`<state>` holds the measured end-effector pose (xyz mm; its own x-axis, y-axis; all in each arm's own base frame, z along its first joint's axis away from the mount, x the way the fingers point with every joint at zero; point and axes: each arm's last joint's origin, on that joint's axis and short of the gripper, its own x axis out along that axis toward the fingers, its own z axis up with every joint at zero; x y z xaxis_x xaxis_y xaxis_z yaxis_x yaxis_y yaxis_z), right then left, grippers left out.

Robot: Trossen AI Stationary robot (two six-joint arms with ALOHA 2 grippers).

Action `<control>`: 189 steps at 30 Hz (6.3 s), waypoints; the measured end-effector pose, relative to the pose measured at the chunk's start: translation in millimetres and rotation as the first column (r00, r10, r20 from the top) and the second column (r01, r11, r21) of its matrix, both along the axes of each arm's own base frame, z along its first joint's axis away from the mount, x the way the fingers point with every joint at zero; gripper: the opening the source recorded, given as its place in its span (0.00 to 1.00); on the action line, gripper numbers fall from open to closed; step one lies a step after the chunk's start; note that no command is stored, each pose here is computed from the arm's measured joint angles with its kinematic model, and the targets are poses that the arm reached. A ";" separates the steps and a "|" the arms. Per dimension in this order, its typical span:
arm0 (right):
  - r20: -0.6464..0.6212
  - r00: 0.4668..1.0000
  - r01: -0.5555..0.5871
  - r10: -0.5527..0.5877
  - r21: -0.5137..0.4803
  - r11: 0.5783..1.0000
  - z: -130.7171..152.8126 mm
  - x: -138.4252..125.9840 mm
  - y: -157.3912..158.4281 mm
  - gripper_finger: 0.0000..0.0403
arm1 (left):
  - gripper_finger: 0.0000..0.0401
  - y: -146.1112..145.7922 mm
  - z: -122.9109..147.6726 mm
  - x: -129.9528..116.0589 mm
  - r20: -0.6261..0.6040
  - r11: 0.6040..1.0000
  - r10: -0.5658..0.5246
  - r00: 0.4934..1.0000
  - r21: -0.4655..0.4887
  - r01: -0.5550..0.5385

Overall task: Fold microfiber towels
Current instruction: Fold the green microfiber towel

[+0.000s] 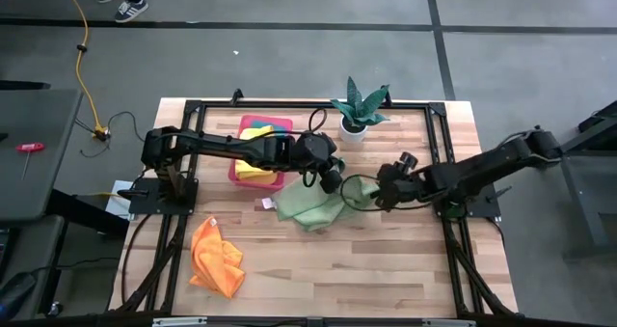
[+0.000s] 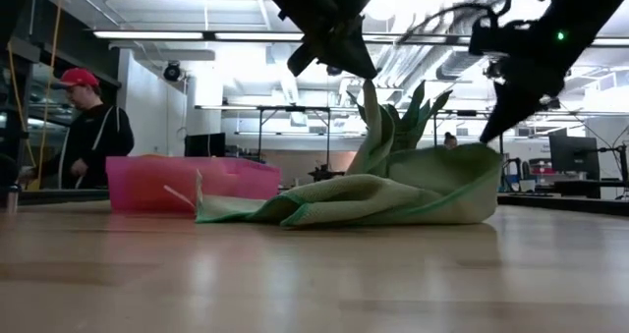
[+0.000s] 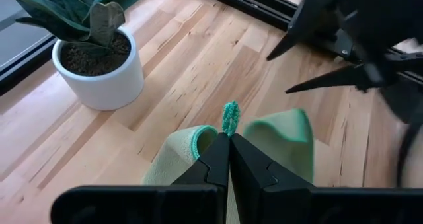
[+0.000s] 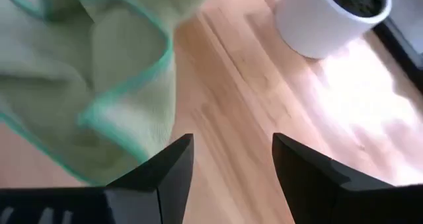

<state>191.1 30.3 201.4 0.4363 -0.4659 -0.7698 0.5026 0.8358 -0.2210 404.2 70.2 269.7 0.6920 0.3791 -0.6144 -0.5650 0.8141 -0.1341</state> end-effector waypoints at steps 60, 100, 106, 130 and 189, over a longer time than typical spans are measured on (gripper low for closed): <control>0.129 0.952 -0.274 0.278 -0.049 0.961 -31.8 75.6 66.6 0.49 | 0.00 8.5 1.7 0.3 0.032 1.000 -0.012 0.999 -0.027 0.012; -0.203 0.943 0.279 -0.265 0.042 0.959 -31.8 -9.7 3.1 0.49 | 0.00 8.3 1.6 0.3 0.031 0.999 -0.018 0.999 -0.029 0.019; -0.162 0.969 0.199 -0.187 0.060 0.978 -31.2 0.8 0.7 0.49 | 0.00 8.3 1.8 0.5 0.034 0.999 -0.018 0.999 -0.029 0.019; -0.263 0.944 -0.192 0.201 0.060 0.980 -30.8 6.9 12.2 0.32 | 0.00 8.2 1.8 0.5 0.034 0.999 -0.018 0.999 -0.028 0.019; 0.161 0.963 -0.222 0.215 0.026 0.975 253.0 -88.0 -33.6 0.00 | 0.00 -12.4 175.3 -159.1 -0.154 0.885 -0.199 0.968 0.396 0.245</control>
